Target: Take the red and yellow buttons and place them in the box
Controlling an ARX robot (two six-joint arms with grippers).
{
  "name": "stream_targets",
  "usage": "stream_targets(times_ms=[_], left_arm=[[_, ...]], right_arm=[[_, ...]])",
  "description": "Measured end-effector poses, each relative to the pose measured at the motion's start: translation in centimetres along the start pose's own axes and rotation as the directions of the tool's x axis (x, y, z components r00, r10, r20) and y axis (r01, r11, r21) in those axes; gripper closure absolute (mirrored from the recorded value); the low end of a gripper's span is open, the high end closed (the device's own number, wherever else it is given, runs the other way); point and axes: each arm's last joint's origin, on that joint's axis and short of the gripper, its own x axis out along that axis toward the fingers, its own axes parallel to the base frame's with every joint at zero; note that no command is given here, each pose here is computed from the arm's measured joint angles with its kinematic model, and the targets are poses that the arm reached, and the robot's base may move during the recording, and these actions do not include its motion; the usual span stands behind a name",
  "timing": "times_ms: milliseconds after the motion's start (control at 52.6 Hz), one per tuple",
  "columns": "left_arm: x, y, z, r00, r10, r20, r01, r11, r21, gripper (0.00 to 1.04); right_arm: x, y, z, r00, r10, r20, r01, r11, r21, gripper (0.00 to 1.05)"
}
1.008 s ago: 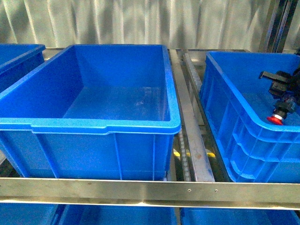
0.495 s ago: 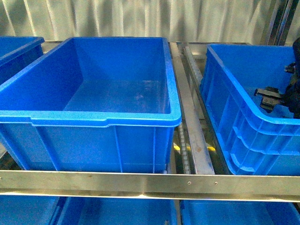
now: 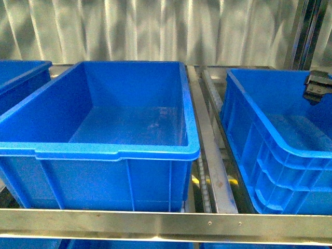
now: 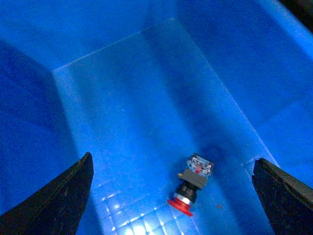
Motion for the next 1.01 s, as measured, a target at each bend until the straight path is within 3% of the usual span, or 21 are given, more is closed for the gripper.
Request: stream_targets(times_ms=[57, 95, 114, 190, 247, 399, 590, 1008], left_arm=[[0.0, 0.0, 0.0, 1.0, 0.0, 0.0, 0.0, 1.0, 0.0, 0.08], [0.0, 0.0, 0.0, 1.0, 0.0, 0.0, 0.0, 1.0, 0.0, 0.08], [0.0, 0.0, 0.0, 1.0, 0.0, 0.0, 0.0, 1.0, 0.0, 0.08], [0.0, 0.0, 0.0, 1.0, 0.0, 0.0, 0.0, 1.0, 0.0, 0.08], [0.0, 0.0, 0.0, 1.0, 0.0, 0.0, 0.0, 1.0, 0.0, 0.08], [0.0, 0.0, 0.0, 1.0, 0.0, 0.0, 0.0, 1.0, 0.0, 0.08], [0.0, 0.0, 0.0, 1.0, 0.0, 0.0, 0.0, 1.0, 0.0, 0.08], [0.0, 0.0, 0.0, 1.0, 0.0, 0.0, 0.0, 1.0, 0.0, 0.08]], right_arm=[[-2.0, -0.2, 0.1, 1.0, 0.016, 0.026, -0.017, 1.0, 0.016, 0.07], [-3.1, -0.4, -0.1, 0.996, 0.078, 0.051, -0.079, 0.997, 0.005, 0.09], [-3.9, -0.5, -0.2, 0.983, 0.16, 0.086, -0.159, 0.987, -0.019, 0.12], [-7.3, -0.4, -1.5, 0.892, 0.4, 0.21, -0.369, 0.914, -0.17, 0.24], [-10.7, -0.5, -3.7, 0.83, 0.484, 0.278, -0.414, 0.868, -0.274, 0.35], [-17.6, -3.6, -11.6, 0.813, 0.528, 0.244, -0.428, 0.827, -0.365, 0.66], [-18.6, -5.9, -15.2, 0.817, 0.514, 0.261, -0.405, 0.834, -0.373, 1.01], [-19.4, -8.1, -19.3, 0.817, 0.515, 0.261, -0.405, 0.833, -0.377, 1.01]])
